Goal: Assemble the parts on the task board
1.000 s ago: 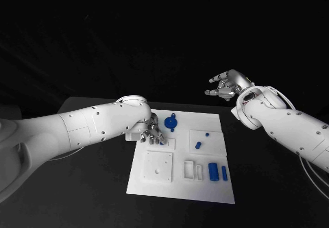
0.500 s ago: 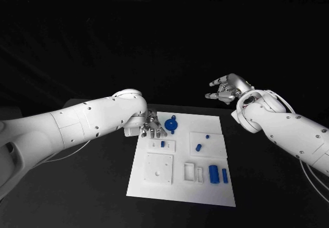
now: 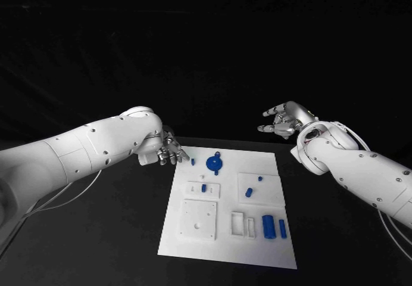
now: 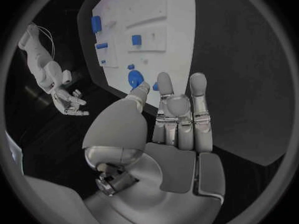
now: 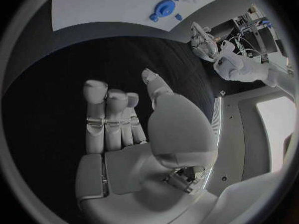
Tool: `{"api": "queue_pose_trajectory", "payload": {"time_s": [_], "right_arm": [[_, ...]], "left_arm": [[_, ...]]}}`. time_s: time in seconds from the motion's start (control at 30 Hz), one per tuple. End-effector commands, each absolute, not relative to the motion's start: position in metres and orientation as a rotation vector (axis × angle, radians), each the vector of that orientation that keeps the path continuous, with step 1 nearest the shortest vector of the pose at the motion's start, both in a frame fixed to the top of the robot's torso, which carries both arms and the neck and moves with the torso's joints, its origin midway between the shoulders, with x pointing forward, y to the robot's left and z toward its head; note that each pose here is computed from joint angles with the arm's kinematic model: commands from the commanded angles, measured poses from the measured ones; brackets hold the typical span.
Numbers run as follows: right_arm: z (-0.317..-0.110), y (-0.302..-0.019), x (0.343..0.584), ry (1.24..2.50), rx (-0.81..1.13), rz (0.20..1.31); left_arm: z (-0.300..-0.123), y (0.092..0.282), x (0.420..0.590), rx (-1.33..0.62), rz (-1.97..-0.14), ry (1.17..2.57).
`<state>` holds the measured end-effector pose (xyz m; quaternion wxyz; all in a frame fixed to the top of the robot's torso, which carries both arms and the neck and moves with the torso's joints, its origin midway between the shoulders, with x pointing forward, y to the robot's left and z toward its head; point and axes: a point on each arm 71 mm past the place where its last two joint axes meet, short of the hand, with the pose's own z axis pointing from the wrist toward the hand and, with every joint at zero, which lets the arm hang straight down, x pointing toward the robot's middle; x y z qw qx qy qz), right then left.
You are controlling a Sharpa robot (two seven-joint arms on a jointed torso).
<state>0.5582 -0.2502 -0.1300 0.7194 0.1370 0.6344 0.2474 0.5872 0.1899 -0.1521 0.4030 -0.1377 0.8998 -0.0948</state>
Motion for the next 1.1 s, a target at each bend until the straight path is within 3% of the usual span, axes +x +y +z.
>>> {"api": "queue_pose_trajectory", "payload": {"time_s": [0.03, 0.23, 0.5, 1.1], "right_arm": [[-0.130, -0.249, 0.558, 1.408, 0.291, 0.553], [-0.130, -0.247, 0.558, 1.407, 0.291, 0.557], [-0.129, -0.244, 0.557, 1.406, 0.290, 0.562], [-0.129, -0.241, 0.557, 1.404, 0.286, 0.571]], "left_arm": [[-0.149, 0.193, 0.592, -0.368, -0.251, 2.247], [-0.147, 0.197, 0.599, -0.380, -0.245, 2.225], [-0.149, 0.188, 0.605, -0.375, -0.255, 2.226], [-0.172, 0.174, 0.607, -0.358, -0.219, 2.291]]}}
